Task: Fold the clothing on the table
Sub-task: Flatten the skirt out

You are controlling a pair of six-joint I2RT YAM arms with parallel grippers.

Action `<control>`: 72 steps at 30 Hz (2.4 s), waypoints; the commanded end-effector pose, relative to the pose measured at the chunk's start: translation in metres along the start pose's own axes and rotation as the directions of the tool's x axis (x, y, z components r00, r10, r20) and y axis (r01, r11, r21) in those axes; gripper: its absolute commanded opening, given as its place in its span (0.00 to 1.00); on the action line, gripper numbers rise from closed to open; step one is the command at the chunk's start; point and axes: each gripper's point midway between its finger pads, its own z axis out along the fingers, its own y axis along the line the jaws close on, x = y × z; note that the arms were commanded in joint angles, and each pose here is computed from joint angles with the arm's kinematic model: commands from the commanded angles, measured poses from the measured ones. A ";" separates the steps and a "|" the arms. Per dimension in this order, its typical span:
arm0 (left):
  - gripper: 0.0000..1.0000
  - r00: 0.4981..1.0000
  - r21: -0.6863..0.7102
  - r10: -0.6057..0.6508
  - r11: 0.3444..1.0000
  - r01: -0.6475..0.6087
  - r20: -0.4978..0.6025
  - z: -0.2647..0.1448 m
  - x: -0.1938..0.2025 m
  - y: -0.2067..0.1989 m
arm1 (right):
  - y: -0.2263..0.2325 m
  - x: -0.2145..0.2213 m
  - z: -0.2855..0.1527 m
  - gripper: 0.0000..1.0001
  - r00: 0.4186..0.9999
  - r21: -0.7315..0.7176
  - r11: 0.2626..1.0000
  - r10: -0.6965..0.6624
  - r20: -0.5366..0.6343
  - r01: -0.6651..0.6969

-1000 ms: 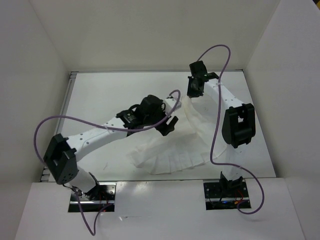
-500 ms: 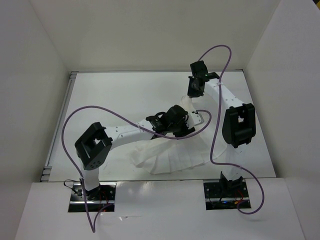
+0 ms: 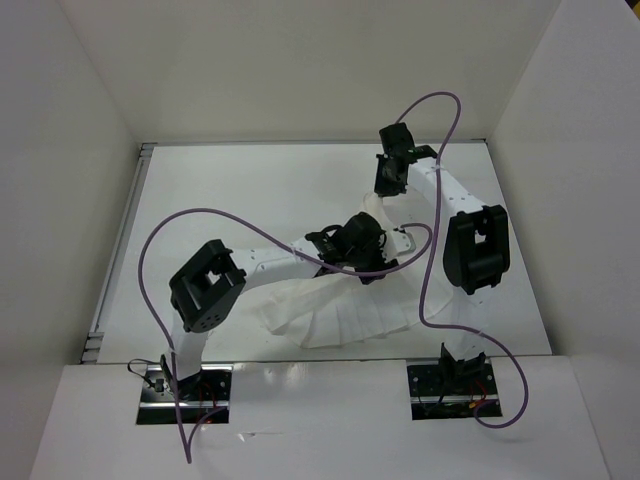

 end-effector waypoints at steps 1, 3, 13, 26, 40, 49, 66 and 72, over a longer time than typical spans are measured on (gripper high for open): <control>0.57 0.997 0.056 -0.013 0.998 0.009 0.072 0.011 -0.020 -0.009 | -0.002 -0.006 -0.003 0.00 1.000 0.007 1.000 0.014 0.013 -0.014; 0.53 0.998 0.058 -0.015 0.998 0.011 0.063 0.015 -0.014 -0.010 | -0.002 -0.006 -0.003 0.00 1.000 0.007 1.000 0.014 0.013 -0.014; 0.00 0.998 -0.015 -0.065 0.998 0.065 0.021 0.041 0.004 0.003 | 0.001 -0.002 -0.007 0.00 1.000 -0.023 1.000 0.014 0.001 -0.014; 0.00 0.965 -0.153 -0.097 0.979 0.137 0.245 -0.118 -0.089 0.015 | -0.001 -0.003 -0.013 0.00 1.000 -0.015 1.000 0.006 0.014 -0.006; 0.00 0.823 -0.757 -0.492 0.412 0.507 0.283 -0.178 0.059 0.176 | -0.002 0.001 -0.007 0.00 1.000 -0.046 0.999 0.019 -0.018 -0.020; 0.00 0.678 -0.749 -0.596 0.184 0.636 0.430 -0.202 0.108 0.233 | -0.022 -0.008 -0.012 0.00 0.999 0.003 0.999 0.043 0.020 -0.043; 0.00 0.626 -0.712 -0.672 0.205 0.671 0.396 -0.169 0.149 0.278 | -0.030 -0.036 -0.017 0.38 0.977 0.031 0.996 0.078 0.197 -0.086; 0.00 0.625 -0.705 -0.686 0.228 0.671 0.372 -0.158 0.154 0.288 | -0.020 -0.002 0.003 0.47 0.996 0.008 1.000 0.009 0.084 -0.010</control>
